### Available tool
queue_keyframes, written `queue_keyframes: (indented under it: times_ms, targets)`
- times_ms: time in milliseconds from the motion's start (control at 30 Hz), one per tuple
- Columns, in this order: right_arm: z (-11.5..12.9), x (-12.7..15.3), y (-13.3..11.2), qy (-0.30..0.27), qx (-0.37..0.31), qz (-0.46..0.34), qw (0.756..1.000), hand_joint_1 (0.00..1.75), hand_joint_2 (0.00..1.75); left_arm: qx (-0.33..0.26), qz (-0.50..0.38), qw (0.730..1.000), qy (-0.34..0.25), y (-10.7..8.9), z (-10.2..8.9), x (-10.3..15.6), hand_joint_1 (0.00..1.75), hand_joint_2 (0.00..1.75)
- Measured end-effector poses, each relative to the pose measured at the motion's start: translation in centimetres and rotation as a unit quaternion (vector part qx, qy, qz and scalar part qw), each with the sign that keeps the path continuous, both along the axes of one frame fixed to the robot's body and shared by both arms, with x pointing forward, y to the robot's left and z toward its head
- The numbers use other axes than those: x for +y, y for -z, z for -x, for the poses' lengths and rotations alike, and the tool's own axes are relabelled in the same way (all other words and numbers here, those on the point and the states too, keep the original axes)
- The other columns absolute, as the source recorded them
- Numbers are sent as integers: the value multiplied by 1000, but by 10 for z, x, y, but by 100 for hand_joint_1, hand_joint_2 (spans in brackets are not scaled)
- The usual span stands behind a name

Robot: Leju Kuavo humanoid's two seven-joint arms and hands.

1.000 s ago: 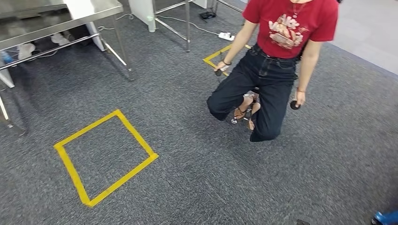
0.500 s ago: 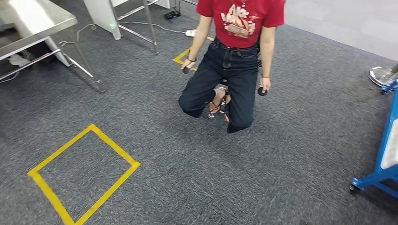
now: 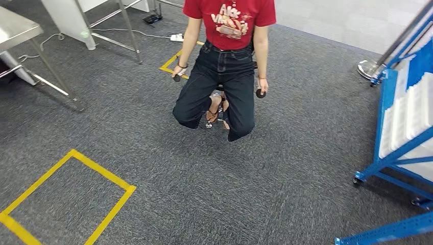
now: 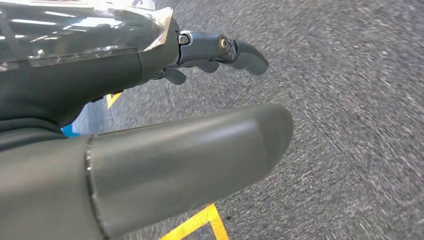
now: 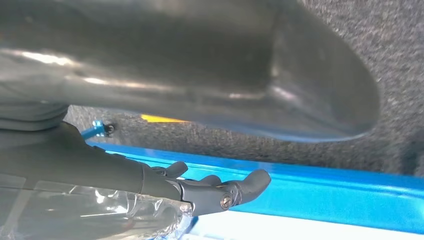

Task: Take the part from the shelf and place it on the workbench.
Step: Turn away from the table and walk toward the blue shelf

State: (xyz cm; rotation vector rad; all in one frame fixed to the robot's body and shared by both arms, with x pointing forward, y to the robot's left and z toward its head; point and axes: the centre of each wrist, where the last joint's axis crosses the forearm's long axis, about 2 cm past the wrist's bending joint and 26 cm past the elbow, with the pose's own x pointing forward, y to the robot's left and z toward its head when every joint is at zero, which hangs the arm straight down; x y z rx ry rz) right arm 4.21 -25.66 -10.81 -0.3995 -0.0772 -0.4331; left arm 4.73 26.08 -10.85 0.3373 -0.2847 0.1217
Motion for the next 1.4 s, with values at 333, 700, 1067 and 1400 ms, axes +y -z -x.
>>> queue_keyframes:
  times_ms: [333,700,1067,1400]
  targets:
    - [-1,-1,0,3,1,2,1000,0,0,-2,1,1000,3,0,-2,1,0,0]
    - [0,-1,0,-2,4,5,1000,0,0,2,-2,1000,-2,0,0,1,0,0]
    - [-2,-5,0,-14,3,12,1000,0,0,6,-2,1000,-8,0,1,-1,0,0]
    - [-1,-6,0,-14,7,15,1000,0,0,3,0,1000,-8,-1,-3,-2,0,0]
